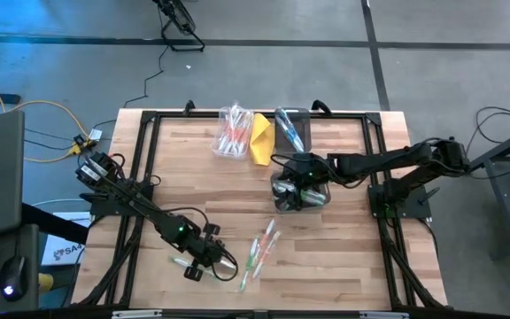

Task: Pick & Place Toothbrushes
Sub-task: Put the green toothbrush into the bottom black transparent bin

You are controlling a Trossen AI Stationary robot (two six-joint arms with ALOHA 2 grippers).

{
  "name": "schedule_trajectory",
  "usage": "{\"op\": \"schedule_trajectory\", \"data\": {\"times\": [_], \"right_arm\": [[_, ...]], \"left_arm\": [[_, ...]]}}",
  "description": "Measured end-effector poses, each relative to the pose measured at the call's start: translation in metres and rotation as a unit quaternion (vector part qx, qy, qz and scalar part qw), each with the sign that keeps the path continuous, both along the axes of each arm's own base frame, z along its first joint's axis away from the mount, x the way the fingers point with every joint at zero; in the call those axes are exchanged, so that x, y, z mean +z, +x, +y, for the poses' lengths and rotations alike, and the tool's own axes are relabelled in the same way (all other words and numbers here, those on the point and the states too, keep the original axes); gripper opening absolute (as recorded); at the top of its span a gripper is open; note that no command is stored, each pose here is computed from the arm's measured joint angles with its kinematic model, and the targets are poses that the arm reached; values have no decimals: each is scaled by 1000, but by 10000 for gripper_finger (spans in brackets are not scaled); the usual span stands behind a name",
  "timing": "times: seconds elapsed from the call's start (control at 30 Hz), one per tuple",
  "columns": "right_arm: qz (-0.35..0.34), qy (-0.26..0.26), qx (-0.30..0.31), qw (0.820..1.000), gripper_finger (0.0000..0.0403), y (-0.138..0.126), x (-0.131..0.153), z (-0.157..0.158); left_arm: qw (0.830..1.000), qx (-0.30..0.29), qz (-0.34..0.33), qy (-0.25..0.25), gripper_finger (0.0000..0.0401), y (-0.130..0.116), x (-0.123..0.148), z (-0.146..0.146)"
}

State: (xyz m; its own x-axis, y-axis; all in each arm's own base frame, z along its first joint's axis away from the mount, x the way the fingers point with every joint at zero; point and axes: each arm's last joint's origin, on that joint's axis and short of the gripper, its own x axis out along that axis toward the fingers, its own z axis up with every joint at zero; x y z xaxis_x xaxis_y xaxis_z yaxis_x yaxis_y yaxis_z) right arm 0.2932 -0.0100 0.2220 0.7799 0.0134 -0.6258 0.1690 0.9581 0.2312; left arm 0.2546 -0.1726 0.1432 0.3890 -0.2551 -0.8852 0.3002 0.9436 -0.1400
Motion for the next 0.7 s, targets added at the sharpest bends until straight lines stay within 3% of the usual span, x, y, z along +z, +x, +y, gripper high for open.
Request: {"op": "schedule_trajectory", "data": {"times": [0.43,0.7], "right_arm": [[0,0,0,1000,302,0,0,0],[1,-3,3,1000,302,0,0,0]], "left_arm": [[1000,3,-22,-10,22,4,1,-2],[997,41,-54,48,21,5,1,3]]}}
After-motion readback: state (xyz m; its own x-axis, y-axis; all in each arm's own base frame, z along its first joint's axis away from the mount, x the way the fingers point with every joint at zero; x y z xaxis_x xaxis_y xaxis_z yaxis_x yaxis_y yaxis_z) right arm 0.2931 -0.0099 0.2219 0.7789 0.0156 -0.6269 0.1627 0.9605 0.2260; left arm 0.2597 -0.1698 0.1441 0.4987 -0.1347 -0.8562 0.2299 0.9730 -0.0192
